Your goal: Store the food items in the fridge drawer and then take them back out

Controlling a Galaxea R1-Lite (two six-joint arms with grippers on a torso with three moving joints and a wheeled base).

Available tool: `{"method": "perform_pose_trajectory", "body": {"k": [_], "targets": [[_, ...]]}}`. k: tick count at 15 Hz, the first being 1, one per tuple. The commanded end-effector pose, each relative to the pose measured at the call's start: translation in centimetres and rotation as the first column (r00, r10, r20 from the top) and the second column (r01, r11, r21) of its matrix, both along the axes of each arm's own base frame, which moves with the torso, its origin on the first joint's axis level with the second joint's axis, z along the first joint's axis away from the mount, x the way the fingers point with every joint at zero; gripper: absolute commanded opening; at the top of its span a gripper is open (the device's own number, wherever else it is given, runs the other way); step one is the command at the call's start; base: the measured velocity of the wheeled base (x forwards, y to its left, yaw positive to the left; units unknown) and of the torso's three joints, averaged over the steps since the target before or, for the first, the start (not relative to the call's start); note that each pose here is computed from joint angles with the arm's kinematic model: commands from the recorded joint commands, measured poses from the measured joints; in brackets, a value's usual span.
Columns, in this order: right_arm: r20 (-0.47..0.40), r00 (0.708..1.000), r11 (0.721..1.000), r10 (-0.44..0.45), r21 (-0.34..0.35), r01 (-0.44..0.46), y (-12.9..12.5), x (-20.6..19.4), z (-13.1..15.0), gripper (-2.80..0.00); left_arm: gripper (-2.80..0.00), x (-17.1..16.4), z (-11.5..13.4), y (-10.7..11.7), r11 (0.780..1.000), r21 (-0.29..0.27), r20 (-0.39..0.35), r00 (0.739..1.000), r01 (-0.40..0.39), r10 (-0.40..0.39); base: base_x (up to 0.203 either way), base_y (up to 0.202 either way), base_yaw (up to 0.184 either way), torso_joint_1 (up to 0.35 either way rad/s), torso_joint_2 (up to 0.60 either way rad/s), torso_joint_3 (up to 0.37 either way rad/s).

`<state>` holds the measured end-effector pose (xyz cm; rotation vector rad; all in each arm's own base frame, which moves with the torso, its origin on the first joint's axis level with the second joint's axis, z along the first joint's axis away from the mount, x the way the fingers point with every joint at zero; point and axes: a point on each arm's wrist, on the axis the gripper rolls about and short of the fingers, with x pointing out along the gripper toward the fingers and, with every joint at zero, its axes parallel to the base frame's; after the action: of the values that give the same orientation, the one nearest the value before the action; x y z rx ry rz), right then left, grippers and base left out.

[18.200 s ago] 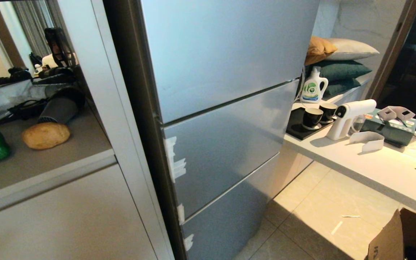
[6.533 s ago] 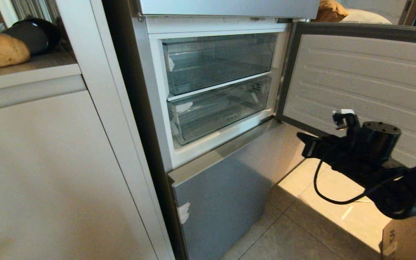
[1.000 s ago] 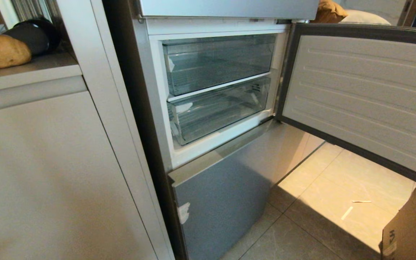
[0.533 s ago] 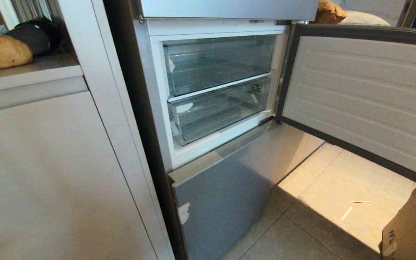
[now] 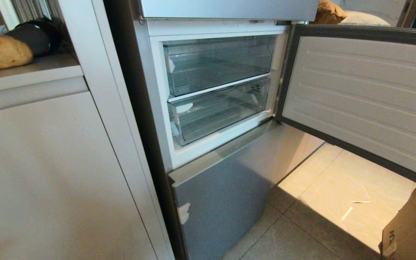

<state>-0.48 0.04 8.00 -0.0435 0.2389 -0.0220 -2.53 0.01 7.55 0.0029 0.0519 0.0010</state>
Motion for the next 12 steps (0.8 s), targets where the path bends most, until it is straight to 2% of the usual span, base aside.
{"method": "perform_pose_trajectory", "body": {"k": [1, 3, 5, 12], "targets": [[0.127, 0.992, 1.0, 0.025, -0.007, -0.024, 0.01, -1.1, -0.26, -2.8, -2.8, 0.0, 0.0, 0.0, 1.0, 0.0, 0.0, 1.0, 0.0, 0.0, 0.0, 0.0, 0.0, 0.0, 0.0, 0.0], [0.211, 0.977, 0.999, 0.04, -0.026, -0.035, 0.0, -1.9, -0.47, -2.8, -2.8, 0.0, 0.0, 0.0, 1.0, 0.0, 0.0, 1.0, 0.0, 0.0, 0.0, 0.0, 0.0, 0.0, 0.0, 0.0], [0.238, 0.971, 0.999, 0.022, 0.035, -0.032, -0.02, -1.82, -0.4, -2.8, -2.8, 0.0, 0.0, 0.0, 1.0, 0.0, 0.0, 1.0, 0.0, 0.0, 0.0, 0.0, 0.0, 0.0, 0.0, 0.0], [0.235, 0.972, 0.999, 0.021, 0.033, -0.03, -0.03, -1.81, -0.44, -2.8, -2.8, 0.0, 0.0, 0.0, 1.0, 0.0, 0.0, 1.0, 0.0, 0.0, 0.0, 0.0, 0.0, 0.0, 0.0, 0.0]]}}
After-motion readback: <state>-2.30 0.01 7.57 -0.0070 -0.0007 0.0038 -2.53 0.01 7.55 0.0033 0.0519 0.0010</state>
